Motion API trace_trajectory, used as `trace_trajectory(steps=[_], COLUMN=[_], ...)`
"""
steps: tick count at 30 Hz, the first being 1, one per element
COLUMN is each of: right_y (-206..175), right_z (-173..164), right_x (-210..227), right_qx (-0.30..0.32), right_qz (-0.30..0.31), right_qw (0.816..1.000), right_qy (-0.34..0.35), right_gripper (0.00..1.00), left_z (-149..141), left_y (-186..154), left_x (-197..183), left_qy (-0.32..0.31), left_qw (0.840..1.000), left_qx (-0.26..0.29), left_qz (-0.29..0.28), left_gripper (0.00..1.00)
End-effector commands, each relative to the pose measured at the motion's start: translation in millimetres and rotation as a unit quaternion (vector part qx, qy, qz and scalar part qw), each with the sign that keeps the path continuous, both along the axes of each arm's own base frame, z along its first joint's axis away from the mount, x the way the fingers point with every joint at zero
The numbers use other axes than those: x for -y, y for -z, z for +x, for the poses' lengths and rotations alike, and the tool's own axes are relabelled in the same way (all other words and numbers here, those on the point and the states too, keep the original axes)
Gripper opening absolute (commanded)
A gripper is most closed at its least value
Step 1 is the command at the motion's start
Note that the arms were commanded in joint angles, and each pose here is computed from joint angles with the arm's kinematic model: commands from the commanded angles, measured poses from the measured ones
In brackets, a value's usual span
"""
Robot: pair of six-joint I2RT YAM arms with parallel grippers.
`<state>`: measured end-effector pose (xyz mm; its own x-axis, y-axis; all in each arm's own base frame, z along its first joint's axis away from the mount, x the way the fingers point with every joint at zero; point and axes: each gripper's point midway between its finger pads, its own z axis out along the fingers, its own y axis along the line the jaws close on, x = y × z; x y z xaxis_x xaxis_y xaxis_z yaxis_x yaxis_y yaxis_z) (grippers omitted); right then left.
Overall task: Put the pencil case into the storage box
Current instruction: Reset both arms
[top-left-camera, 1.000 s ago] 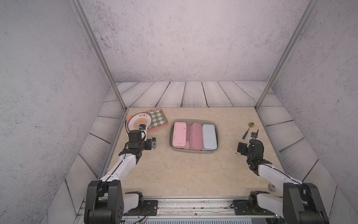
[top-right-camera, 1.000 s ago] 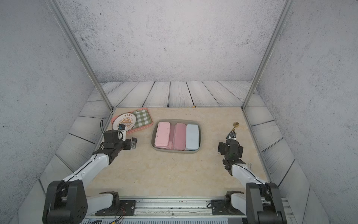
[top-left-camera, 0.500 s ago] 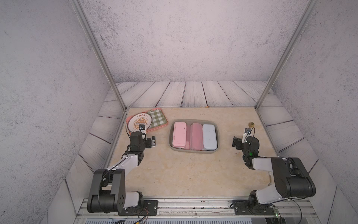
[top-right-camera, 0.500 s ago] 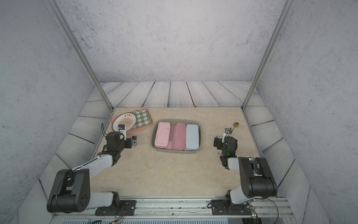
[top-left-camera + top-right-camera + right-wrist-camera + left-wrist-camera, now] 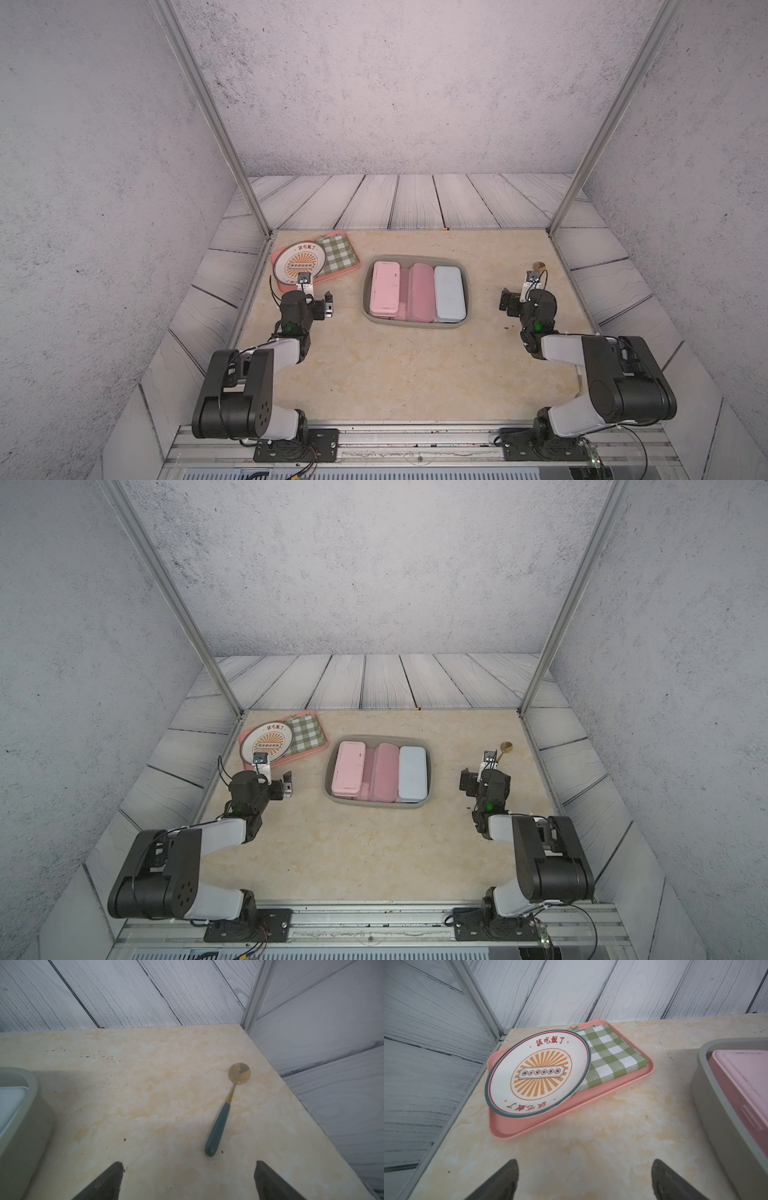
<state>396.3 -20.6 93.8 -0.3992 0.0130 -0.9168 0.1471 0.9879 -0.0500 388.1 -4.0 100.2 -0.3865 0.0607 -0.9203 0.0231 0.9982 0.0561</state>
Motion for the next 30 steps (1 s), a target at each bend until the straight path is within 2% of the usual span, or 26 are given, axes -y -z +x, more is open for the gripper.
trace_trajectory(steps=[1,5,9,12,25,30], right_y=[5.0,5.2,4.6,5.0,4.8,4.6], right_z=[2.0,1.5,1.9,1.7,1.9,1.9], right_x=[2.4,2.9,2.8,2.7,2.8,2.8], right_qx=[-0.008,-0.008,-0.007,-0.008,-0.007,-0.007], right_qz=[-0.001,-0.001,0.000,0.000,-0.001,-0.001], right_qw=[1.000,1.000,1.000,1.000,1.000,1.000], right_qy=[0.008,0.009,0.009,0.009,0.009,0.009], right_gripper=[0.99,0.99,0.99,0.99,0.99,0.99], left_z=[-1.2,1.0,16.1,18.2,19.1,19.4], left_y=[-11.3,-4.7,3.4,3.9,4.1,3.6], left_x=[2.5,0.5,-6.9,-12.1,-12.2,-22.2], left_qy=[0.015,0.009,-0.014,-0.024,-0.026,-0.058], left_qw=[0.998,0.998,1.000,1.000,1.000,0.998], left_qx=[0.053,0.064,0.003,-0.004,-0.004,-0.005], left_qz=[0.007,0.007,0.006,-0.002,-0.003,-0.001], left_gripper=[1.00,1.00,1.00,1.00,1.00,1.00])
